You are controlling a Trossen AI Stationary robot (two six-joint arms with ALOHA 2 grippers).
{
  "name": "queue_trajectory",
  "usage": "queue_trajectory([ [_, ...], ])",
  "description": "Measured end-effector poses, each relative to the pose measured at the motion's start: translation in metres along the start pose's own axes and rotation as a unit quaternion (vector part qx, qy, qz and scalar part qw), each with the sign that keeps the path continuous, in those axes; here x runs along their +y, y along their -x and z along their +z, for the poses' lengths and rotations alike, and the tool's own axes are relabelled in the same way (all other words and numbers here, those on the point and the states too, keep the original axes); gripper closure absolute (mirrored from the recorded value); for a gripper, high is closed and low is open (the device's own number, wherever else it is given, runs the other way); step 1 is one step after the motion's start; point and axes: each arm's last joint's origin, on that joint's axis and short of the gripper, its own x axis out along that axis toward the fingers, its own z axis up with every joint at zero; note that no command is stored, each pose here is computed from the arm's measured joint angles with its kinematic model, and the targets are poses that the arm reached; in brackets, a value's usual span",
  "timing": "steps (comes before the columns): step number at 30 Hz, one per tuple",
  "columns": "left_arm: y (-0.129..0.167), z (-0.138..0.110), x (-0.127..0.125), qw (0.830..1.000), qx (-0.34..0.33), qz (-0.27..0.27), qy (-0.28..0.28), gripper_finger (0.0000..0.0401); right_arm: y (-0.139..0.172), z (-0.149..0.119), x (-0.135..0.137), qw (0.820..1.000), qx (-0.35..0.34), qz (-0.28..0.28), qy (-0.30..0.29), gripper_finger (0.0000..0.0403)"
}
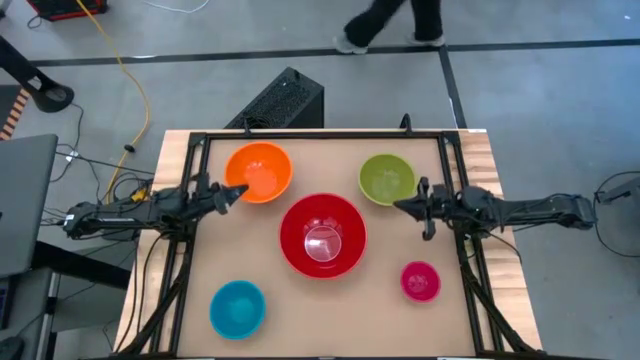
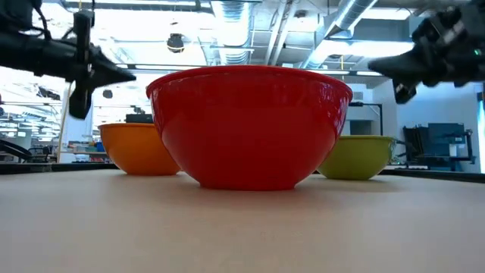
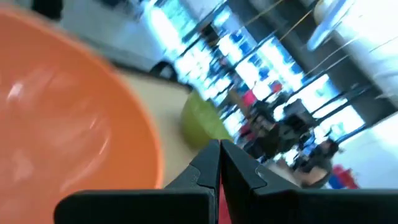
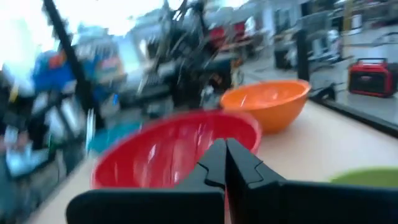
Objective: Nest bowls inside each other
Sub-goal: Stack the orange bowl on top of the red bowl
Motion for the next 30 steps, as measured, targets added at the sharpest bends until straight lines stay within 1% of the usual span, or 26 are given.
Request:
queue_trajectory([
  [3,0.000,0.005,-0.004,0.999,-0.022,-0.007,-0.022,0.0401,-0.005,0.013,0.002,1.000,-0.002,-0.008,-0.004,0.0387],
  [6,0.001,0.012,-0.010,0.999,-0.026,0.004,-0.047,0.0401,-0.017,0.029,0.007,1.000,0.007,-0.016,0.020,0.0387],
  [10,0.003,0.026,-0.020,0.994,-0.021,0.036,-0.104,0.0401,-0.047,0.048,0.011,0.996,0.038,-0.062,0.057,0.0387],
  [14,0.005,0.047,-0.034,0.980,0.000,0.092,-0.176,0.0401,-0.096,0.066,0.010,0.988,0.069,-0.112,0.076,0.0387],
  [17,0.006,0.058,-0.039,0.959,0.030,0.164,-0.227,0.0401,-0.141,0.075,0.001,0.982,0.096,-0.140,0.079,0.0387],
  [19,0.005,0.064,-0.040,0.944,0.046,0.215,-0.247,0.0401,-0.173,0.083,-0.007,0.978,0.111,-0.159,0.079,0.0386],
  [21,0.003,0.067,-0.039,0.931,0.059,0.258,-0.250,0.0401,-0.202,0.089,-0.017,0.970,0.141,-0.179,0.080,0.0384],
  [24,-0.003,0.067,-0.035,0.920,0.073,0.300,-0.242,0.0401,-0.243,0.095,-0.036,0.951,0.212,-0.210,0.080,0.0374],
  [27,-0.010,0.065,-0.031,0.914,0.085,0.319,-0.237,0.0401,-0.278,0.105,-0.052,0.933,0.273,-0.223,0.075,0.0355],
  [30,-0.014,0.064,-0.029,0.909,0.095,0.329,-0.236,0.0401,-0.311,0.111,-0.065,0.923,0.310,-0.217,0.073,0.0331],
])
